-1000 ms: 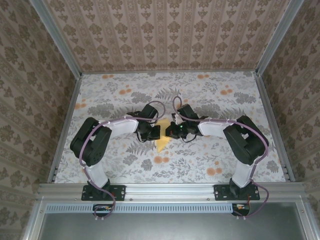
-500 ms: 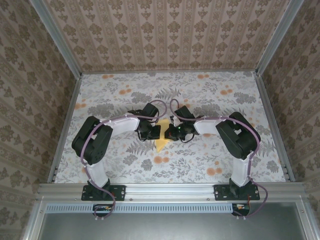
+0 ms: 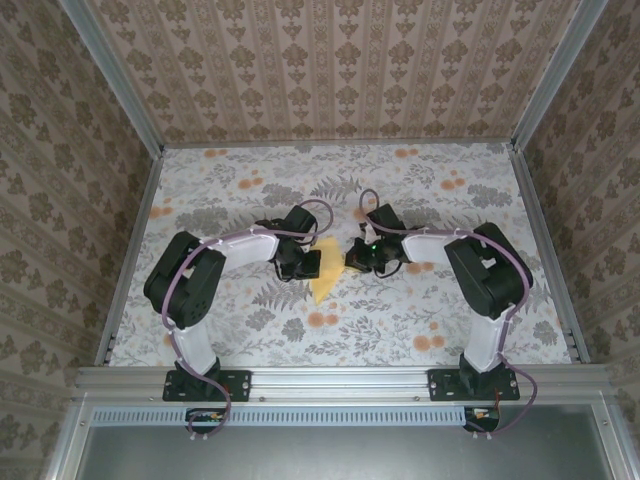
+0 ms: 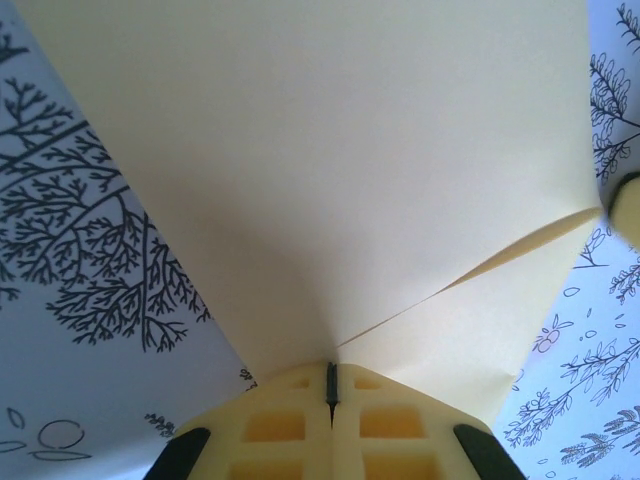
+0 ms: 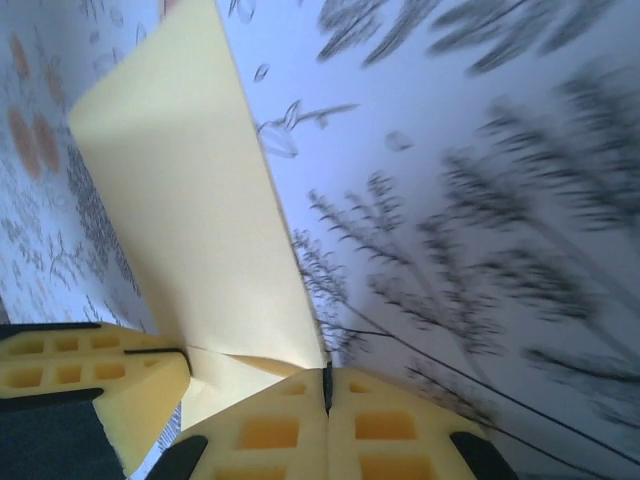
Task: Fold a paper plane with a square sheet of paper (pick it up from the middle)
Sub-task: Third fold the triangle at the center of the table.
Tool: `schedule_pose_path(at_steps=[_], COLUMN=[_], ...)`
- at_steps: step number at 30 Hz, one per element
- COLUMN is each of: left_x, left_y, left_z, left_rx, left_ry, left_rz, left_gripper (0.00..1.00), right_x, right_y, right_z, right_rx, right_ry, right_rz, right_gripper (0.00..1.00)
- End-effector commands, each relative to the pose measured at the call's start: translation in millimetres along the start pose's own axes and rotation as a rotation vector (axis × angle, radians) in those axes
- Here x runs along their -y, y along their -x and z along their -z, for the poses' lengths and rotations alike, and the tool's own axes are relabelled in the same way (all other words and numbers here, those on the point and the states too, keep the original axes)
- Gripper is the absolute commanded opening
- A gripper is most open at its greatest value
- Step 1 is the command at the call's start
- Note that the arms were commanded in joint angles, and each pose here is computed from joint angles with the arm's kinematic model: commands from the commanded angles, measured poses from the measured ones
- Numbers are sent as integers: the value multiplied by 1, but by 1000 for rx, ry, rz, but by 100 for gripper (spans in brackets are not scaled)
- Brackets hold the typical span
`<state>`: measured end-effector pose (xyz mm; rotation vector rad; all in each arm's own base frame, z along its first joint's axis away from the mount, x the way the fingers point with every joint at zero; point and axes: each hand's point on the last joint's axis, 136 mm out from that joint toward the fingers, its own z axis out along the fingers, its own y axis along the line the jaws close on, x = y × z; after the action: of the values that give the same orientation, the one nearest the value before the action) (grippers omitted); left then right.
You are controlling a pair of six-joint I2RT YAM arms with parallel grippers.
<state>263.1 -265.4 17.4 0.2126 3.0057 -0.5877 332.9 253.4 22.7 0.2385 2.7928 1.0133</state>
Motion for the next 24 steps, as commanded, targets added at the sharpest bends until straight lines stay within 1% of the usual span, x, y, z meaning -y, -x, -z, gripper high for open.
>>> schedule_pose_path(at_steps=[1, 3, 6, 9, 12, 15, 18, 23, 24], left_x=[-41, -39, -36, -34, -32, -33, -36, -42, -44], left_y=[-24, -21, -16, -10, -6, -4, -7, -12, -13], left_z=[-14, -13, -11, -10, -8, -8, -10, -14, -14], left_rx=[-94, -87, -77, -65, -60, -62, -75, -97, -99], left_ry=[139, 131, 122, 111, 96, 90, 92, 106, 109], left_rz=[24, 12, -12, -44, -68, -78, -74, -78, -79], left_gripper=[0, 0, 0, 0, 0, 0, 0, 0, 0], right_x=[-9, -22, -38, -44, -43, -34, -15, 20, 22], right_y=[4, -3, -18, -28, -30, -30, -27, -13, -9], right_z=[17, 16, 5, -10, -20, -27, -29, -15, -10], right_rx=[56, 40, -6, -44, -67, -75, -72, -21, -4], right_ry=[2, 35, 67, 72, 77, 43, -22, -118, -126], right_rz=[17, 51, 93, 105, 90, 75, 39, -37, -44], right_gripper=[3, 3, 3, 3, 3, 3, 2, 2, 2])
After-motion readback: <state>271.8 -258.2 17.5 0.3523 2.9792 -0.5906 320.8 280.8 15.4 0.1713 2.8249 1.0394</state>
